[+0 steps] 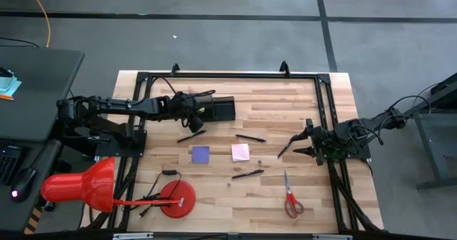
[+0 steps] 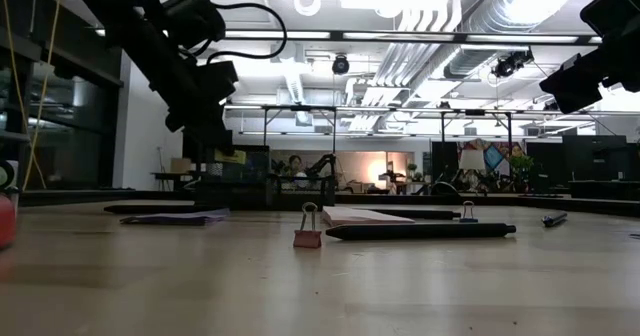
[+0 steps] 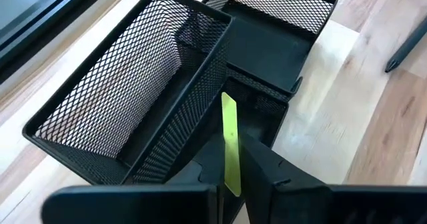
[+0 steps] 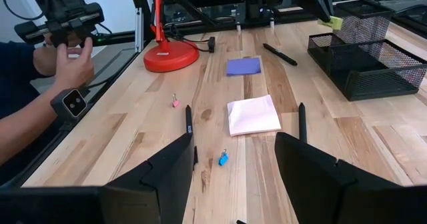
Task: Pick and place office supplies into organizer
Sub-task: Put the green eraser into the desk organizer, then put the purple sticky note into the desk organizer
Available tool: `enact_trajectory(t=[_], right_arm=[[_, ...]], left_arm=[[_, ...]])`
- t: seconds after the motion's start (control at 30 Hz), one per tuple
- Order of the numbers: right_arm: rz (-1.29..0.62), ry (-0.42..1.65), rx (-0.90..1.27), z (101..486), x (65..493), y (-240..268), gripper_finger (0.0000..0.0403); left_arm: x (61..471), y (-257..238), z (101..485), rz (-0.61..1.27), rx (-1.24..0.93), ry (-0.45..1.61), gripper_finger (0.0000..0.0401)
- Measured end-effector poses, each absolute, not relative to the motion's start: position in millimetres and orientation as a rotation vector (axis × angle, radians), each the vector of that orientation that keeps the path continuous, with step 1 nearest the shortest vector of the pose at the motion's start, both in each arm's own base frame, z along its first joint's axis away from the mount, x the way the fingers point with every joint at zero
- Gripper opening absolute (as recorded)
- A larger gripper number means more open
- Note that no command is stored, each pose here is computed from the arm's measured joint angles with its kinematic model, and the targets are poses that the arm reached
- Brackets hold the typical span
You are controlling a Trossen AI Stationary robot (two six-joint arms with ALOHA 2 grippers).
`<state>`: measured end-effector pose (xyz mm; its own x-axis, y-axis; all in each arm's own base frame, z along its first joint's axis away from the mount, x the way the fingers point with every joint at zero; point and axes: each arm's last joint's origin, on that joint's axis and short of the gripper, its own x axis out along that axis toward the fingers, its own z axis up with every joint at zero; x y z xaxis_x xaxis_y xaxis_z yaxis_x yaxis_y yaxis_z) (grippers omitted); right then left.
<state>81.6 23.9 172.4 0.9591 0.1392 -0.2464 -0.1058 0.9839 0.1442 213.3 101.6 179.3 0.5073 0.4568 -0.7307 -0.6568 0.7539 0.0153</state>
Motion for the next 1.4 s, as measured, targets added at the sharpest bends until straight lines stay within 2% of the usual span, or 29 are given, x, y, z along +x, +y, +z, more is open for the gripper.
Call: enact_trajectory(t=[0.3,0.43,0.7,1.0,1.1,1.23,1.4], right_arm=[[0.124,0.259,0.13,172.4,81.6,23.9,0.0206],[0.124,0.259,0.13,172.4,81.6,23.9,0.0206],[0.124,0.258,0.13,172.4,81.6,23.9,0.0206],[0.124,0.258,0.13,172.4,81.6,23.9,0.0206],[0.124,0.258,0.13,172.4,81.6,23.9,0.0206],[0.124,0.259,0.13,172.4,81.6,23.9,0.0206],[0.124,0.258,0.13,172.4,81.6,23.9,0.0206]], left_arm=[[214.0,101.7,179.9,0.673,-0.282,0.779,0.0138],[215.6,102.1,178.6,0.664,-0.285,0.777,0.0176],[219.3,102.7,168.9,0.634,-0.3,0.819,0.0197],[214.1,87.3,150.0,0.44,-0.312,0.827,0.0183],[212.4,75.7,142.9,0.388,-0.312,0.865,0.0189],[219.4,54.2,143.3,0.3,-0.257,0.868,0.0225],[224.0,24.5,142.9,0.24,-0.146,0.885,0.0296]])
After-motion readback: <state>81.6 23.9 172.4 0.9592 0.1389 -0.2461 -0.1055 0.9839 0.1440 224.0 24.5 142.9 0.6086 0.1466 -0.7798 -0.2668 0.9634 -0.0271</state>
